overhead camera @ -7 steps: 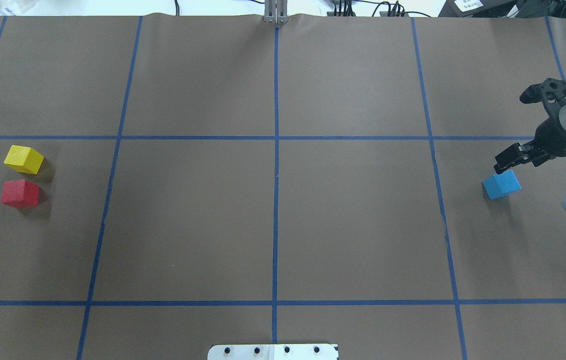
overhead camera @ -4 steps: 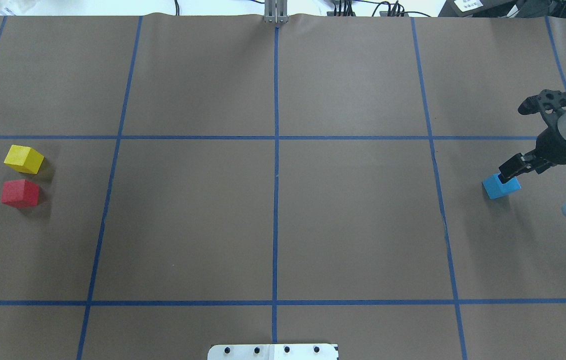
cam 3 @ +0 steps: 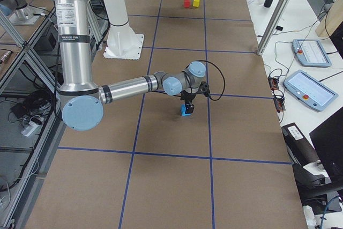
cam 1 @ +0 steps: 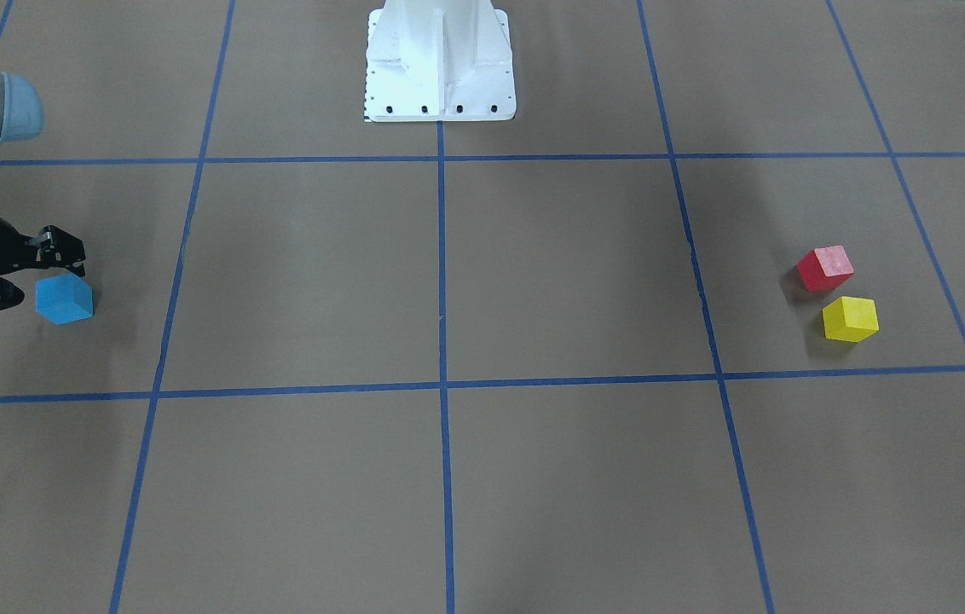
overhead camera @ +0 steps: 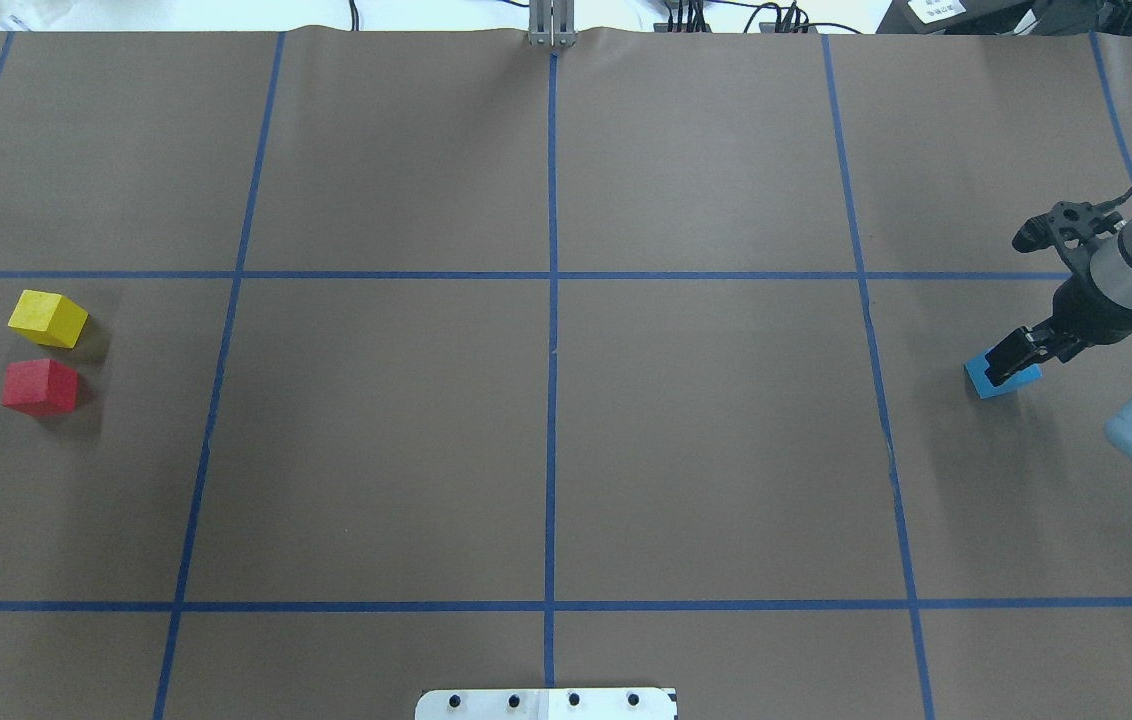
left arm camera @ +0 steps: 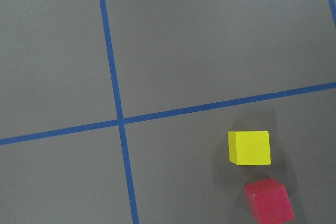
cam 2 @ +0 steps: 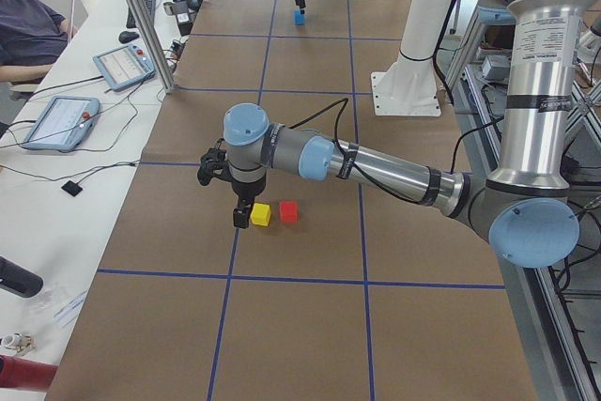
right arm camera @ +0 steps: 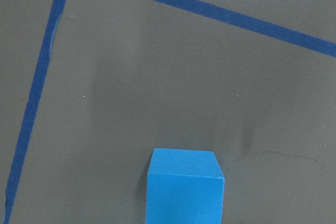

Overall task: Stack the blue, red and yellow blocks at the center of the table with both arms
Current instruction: 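Close the right gripper on the blue cube and lift it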

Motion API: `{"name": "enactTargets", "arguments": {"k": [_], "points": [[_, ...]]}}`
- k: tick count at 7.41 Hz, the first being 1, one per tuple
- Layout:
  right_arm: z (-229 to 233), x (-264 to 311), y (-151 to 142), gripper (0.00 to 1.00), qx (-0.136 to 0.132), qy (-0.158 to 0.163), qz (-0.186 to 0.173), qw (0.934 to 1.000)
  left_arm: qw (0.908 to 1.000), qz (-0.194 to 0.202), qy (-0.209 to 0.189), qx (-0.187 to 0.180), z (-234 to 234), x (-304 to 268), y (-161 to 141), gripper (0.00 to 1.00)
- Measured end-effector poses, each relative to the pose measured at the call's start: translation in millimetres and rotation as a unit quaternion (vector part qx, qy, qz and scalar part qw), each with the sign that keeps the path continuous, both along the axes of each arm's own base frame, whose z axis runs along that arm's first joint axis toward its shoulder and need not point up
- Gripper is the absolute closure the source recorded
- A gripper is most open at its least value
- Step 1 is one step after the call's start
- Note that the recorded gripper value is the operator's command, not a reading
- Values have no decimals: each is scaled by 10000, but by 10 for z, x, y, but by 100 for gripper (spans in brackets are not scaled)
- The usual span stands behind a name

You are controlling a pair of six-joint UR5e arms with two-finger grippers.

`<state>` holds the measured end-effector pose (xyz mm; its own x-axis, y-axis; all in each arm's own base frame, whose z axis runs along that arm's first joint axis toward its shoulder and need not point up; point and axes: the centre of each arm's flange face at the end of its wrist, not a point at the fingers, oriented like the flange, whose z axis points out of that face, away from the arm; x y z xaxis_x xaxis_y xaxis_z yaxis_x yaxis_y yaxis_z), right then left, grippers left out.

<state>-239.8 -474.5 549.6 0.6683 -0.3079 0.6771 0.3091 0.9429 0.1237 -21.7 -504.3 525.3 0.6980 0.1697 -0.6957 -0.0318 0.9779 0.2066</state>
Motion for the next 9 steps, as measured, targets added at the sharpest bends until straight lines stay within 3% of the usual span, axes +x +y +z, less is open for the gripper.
{"name": "enactTargets", "arguments": {"k": [9], "points": [[168,-231,-79,4,-109,92,-141,9998,9999,109,-7,-94,103,102,-16,0]]}}
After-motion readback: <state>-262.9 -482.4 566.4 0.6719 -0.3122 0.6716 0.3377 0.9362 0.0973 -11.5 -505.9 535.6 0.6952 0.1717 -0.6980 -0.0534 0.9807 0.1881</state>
